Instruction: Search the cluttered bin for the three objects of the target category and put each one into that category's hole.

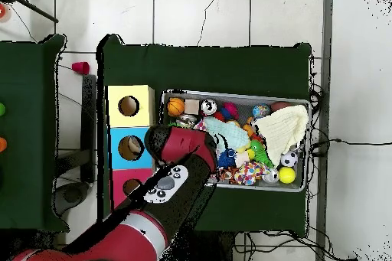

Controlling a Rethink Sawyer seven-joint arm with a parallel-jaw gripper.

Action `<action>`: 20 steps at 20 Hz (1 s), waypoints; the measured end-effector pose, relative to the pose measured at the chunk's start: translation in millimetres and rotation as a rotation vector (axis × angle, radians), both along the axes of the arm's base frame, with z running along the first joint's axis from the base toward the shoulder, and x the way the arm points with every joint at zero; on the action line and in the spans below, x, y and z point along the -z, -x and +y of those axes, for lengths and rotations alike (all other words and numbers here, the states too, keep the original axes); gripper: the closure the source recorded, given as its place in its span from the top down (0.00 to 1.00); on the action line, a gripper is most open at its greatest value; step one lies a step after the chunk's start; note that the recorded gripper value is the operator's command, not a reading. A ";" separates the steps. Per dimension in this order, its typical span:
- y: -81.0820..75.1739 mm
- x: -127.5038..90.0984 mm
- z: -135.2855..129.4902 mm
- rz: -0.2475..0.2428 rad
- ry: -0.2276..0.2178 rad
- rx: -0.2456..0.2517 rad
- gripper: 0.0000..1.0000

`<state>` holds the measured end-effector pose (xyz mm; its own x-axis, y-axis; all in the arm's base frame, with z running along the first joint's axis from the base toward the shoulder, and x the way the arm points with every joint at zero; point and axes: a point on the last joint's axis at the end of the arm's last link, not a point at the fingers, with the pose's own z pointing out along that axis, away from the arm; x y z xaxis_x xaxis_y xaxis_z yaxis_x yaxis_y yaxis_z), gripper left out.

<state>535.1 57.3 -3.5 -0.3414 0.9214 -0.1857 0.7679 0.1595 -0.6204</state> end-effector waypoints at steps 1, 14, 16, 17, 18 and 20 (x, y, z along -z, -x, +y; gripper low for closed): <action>-0.9 -2.6 2.2 0.000 -0.002 0.001 0.00; -38.5 -53.8 32.1 -0.047 -0.042 -0.011 0.00; -42.0 -57.3 33.1 -0.057 -0.044 -0.014 0.00; -44.7 -59.8 34.0 -0.064 -0.046 -0.016 0.00; -45.4 -60.5 34.2 -0.066 -0.046 -0.017 0.00; -47.3 -61.9 34.8 -0.070 -0.047 -0.018 0.00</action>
